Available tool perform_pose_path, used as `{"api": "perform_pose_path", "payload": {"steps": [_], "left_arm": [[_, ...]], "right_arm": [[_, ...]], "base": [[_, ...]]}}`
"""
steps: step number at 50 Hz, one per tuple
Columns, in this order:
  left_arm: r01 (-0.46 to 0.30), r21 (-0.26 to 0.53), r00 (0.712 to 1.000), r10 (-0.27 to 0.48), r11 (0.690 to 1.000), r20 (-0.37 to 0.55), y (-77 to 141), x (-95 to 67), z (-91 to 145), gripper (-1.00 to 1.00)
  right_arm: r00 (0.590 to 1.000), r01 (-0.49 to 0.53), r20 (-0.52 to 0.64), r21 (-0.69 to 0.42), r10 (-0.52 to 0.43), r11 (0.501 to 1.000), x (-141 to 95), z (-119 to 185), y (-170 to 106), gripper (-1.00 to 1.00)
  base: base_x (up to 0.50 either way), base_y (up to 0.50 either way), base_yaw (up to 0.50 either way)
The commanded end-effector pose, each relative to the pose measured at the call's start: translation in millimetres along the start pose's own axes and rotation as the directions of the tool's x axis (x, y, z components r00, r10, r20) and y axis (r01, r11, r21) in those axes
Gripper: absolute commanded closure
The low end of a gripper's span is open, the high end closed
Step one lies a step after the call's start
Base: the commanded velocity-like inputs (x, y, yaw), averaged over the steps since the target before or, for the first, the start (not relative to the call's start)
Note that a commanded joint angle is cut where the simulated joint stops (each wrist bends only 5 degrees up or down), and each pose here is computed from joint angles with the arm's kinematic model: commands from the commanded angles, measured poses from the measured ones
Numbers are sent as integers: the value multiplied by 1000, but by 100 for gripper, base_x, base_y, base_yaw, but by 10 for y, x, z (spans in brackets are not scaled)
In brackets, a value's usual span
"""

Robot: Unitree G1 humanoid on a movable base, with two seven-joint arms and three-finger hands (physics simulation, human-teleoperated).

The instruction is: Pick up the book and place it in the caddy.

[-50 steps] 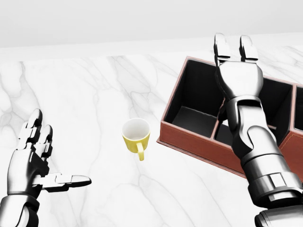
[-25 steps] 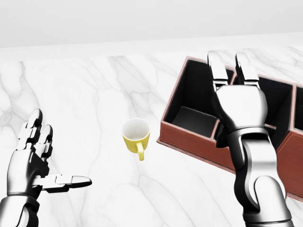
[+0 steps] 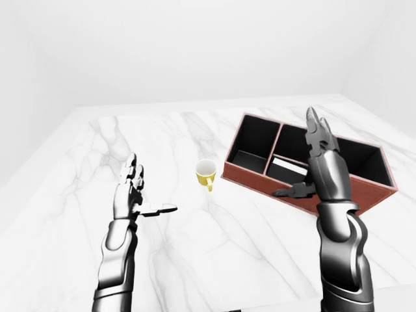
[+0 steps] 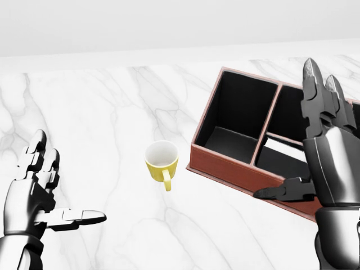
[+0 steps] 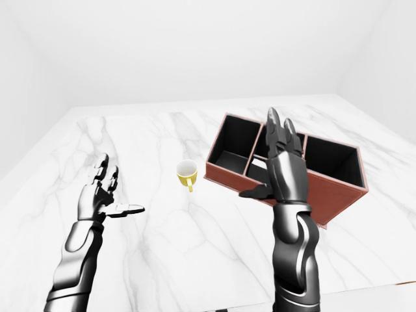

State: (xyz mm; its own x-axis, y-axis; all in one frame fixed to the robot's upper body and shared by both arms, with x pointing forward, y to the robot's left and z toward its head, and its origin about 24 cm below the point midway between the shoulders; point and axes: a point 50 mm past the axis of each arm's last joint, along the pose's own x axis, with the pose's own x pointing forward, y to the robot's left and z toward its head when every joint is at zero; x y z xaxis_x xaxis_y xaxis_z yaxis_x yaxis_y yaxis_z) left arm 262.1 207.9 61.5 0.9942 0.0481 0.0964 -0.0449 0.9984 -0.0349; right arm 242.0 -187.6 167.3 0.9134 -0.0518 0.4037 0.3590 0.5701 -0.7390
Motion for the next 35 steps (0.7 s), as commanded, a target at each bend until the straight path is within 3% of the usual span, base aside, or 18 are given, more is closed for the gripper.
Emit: {"api": "perform_pose_path", "payload": {"steps": [1, 18, 28, 35], "left_arm": [[-2, -4, 1000, 2, 1000, 4, 5, -23, 23, -100], [6, -16, 1000, -6, 1000, 23, 15, -105, 110, -100], [14, -39, 999, -12, 999, 50, 68, -224, 201, -100], [32, -68, 995, -25, 997, 97, 118, -409, 342, -100]], "right_arm": [[996, 94, -11, 254, -94, 963, -238, -53, -240, -100], [990, 142, -83, 418, -118, 897, -392, -196, -295, -100], [992, 110, -5, 537, -128, 836, -550, -158, -321, -100], [994, 68, 26, 599, -104, 798, -692, -108, -308, -100]], "base": [[0, 0, 0], [0, 0, 0], [0, 0, 0], [0, 0, 0]]}}
